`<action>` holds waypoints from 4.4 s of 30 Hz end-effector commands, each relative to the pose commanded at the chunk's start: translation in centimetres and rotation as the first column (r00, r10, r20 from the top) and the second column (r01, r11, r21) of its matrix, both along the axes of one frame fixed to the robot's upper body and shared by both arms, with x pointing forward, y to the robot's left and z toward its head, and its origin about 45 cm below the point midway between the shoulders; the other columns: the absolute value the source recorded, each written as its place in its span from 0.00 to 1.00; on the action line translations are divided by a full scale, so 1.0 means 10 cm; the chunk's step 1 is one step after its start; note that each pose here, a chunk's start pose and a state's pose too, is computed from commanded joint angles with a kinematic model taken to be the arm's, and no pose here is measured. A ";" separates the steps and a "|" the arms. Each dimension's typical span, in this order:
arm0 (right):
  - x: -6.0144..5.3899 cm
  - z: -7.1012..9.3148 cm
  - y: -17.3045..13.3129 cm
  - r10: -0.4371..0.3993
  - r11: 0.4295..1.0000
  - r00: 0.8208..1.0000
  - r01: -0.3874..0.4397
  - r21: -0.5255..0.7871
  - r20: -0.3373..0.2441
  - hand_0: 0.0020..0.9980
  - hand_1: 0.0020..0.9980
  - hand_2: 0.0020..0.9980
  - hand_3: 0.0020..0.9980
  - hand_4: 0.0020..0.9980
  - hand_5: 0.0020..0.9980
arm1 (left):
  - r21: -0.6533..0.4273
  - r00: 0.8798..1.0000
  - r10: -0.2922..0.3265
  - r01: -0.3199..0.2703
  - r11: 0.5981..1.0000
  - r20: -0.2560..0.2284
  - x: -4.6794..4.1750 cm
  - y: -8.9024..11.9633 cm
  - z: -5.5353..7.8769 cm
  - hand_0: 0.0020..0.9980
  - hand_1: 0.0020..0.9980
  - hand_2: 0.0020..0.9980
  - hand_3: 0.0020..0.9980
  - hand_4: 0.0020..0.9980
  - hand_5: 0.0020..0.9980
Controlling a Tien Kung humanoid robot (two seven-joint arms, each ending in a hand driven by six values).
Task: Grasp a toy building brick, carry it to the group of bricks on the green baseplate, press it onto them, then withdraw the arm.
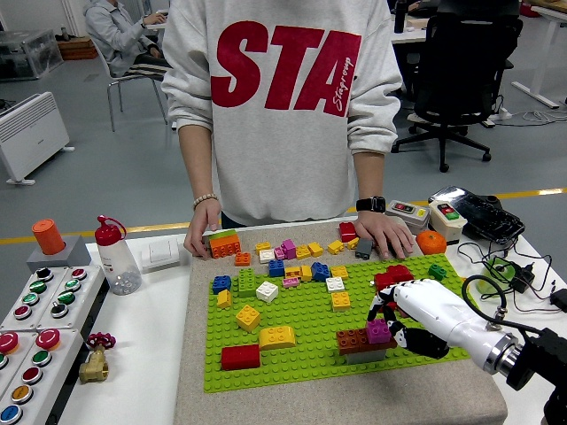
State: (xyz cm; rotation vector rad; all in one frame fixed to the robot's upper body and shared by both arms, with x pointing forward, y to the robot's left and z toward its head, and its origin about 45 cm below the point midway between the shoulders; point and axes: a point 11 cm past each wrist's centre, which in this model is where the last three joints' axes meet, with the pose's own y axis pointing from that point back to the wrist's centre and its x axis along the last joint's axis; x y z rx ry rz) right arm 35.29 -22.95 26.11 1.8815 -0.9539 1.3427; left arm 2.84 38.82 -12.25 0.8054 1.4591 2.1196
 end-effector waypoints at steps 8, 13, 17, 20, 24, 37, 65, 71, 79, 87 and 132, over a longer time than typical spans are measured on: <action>0.02 -0.10 -0.01 0.000 1.000 1.000 -0.001 -0.026 -0.027 0.61 0.66 0.62 0.53 0.00 0.01 | -0.001 1.000 0.001 -0.001 1.000 0.006 0.030 0.00 0.00 0.73 0.74 0.82 0.70 0.49 1.00; 0.02 -0.15 -0.02 0.000 0.999 0.999 -0.001 -0.034 -0.038 0.62 0.66 0.62 0.54 0.00 0.01 | -0.001 1.000 0.001 -0.001 1.000 0.008 0.040 0.00 0.00 0.73 0.74 0.82 0.71 0.49 1.00; 0.02 -0.18 -0.02 0.001 0.999 0.999 -0.003 -0.041 -0.048 0.62 0.66 0.62 0.54 0.00 0.01 | -0.001 1.000 0.001 -0.001 1.000 0.009 0.044 0.00 0.00 0.73 0.74 0.82 0.71 0.49 1.00; 0.02 -0.20 -0.02 0.002 0.999 0.999 -0.005 -0.044 -0.053 0.62 0.66 0.62 0.54 0.00 0.01 | -0.002 1.000 0.000 0.000 1.000 0.009 0.047 0.00 0.00 0.73 0.74 0.82 0.71 0.49 1.00; 0.02 -0.22 -0.01 0.003 0.999 0.998 -0.006 -0.046 -0.058 0.62 0.66 0.62 0.54 0.00 0.01 | -0.002 1.000 -0.001 0.001 1.000 0.011 0.057 -0.01 0.00 0.73 0.74 0.82 0.71 0.49 1.00; 0.05 -0.26 -0.02 -0.009 0.998 0.997 0.004 -0.057 -0.074 0.62 0.66 0.62 0.54 0.00 0.00 | -0.003 1.000 -0.003 0.003 1.000 0.014 0.077 -0.01 0.00 0.73 0.74 0.82 0.71 0.49 1.00; 0.01 -0.38 0.02 0.001 0.995 0.993 -0.013 -0.096 -0.116 0.62 0.66 0.62 0.55 0.00 0.02 | -0.002 1.000 -0.005 0.005 1.000 0.005 0.050 0.00 0.00 0.73 0.74 0.82 0.71 0.49 1.00; -0.01 -0.42 0.01 -0.004 0.995 0.991 -0.010 -0.102 -0.131 0.62 0.66 0.62 0.55 0.00 0.02 | -0.002 1.000 -0.007 0.007 1.000 0.001 0.032 0.00 0.00 0.73 0.74 0.82 0.71 0.49 1.00; -0.02 -0.41 0.04 0.006 0.995 0.991 -0.019 -0.097 -0.131 0.62 0.66 0.62 0.55 0.01 0.02 | -0.003 1.000 -0.007 0.007 1.000 0.002 0.030 -0.01 0.00 0.73 0.74 0.82 0.71 0.49 1.00; 0.02 -0.17 0.11 0.037 0.999 0.999 -0.038 -0.009 -0.029 0.62 0.64 0.62 0.55 0.06 0.02 | -0.003 1.000 -0.005 0.005 1.000 0.005 0.043 -0.01 0.00 0.73 0.74 0.82 0.70 0.49 1.00; 0.21 -0.49 -0.78 -0.295 0.916 0.953 0.262 -0.302 -0.068 0.87 0.82 0.88 0.83 0.67 0.18 | -0.005 1.000 -0.007 0.007 1.000 -0.001 0.032 -0.01 0.00 0.73 0.74 0.82 0.70 0.49 1.00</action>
